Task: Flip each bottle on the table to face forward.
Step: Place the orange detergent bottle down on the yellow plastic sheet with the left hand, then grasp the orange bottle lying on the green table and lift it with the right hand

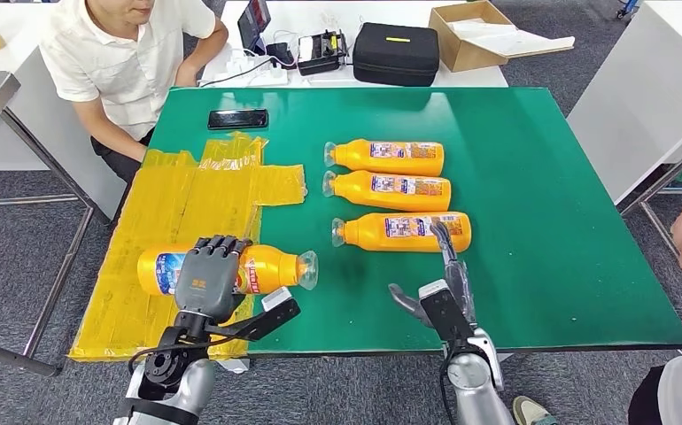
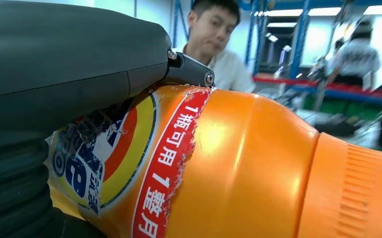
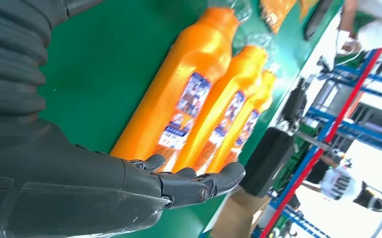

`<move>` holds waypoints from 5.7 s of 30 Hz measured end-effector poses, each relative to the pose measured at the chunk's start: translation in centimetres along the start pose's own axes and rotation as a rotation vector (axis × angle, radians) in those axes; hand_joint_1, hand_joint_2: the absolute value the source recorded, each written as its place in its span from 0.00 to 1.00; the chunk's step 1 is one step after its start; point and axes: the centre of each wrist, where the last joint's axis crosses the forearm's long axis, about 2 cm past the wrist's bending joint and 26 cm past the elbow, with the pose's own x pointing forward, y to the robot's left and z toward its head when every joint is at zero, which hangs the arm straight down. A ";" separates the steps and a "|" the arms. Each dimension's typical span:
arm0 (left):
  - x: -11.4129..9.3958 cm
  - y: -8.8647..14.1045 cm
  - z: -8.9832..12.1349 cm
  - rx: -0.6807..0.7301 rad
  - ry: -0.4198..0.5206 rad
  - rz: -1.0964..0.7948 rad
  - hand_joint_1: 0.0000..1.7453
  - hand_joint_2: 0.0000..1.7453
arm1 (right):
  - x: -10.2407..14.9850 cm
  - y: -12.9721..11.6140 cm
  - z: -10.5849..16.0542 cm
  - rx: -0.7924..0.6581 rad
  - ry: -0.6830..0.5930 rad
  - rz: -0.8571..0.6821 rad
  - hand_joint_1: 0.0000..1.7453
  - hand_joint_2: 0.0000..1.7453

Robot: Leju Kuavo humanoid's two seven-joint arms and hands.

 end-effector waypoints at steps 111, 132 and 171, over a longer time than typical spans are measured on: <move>6.0 -1.3 2.3 -0.096 -0.216 1.212 0.00 1.00 | -4.0 -3.0 2.0 0.267 0.276 1.078 0.00 1.00; 6.1 -1.3 2.4 -0.105 -0.224 1.215 0.00 1.00 | -5.7 -6.0 0.7 0.246 0.332 1.142 0.00 1.00; 6.8 -3.0 2.5 -0.225 -0.197 1.301 0.00 1.00 | -7.4 -6.0 -3.1 0.339 0.362 1.030 0.00 1.00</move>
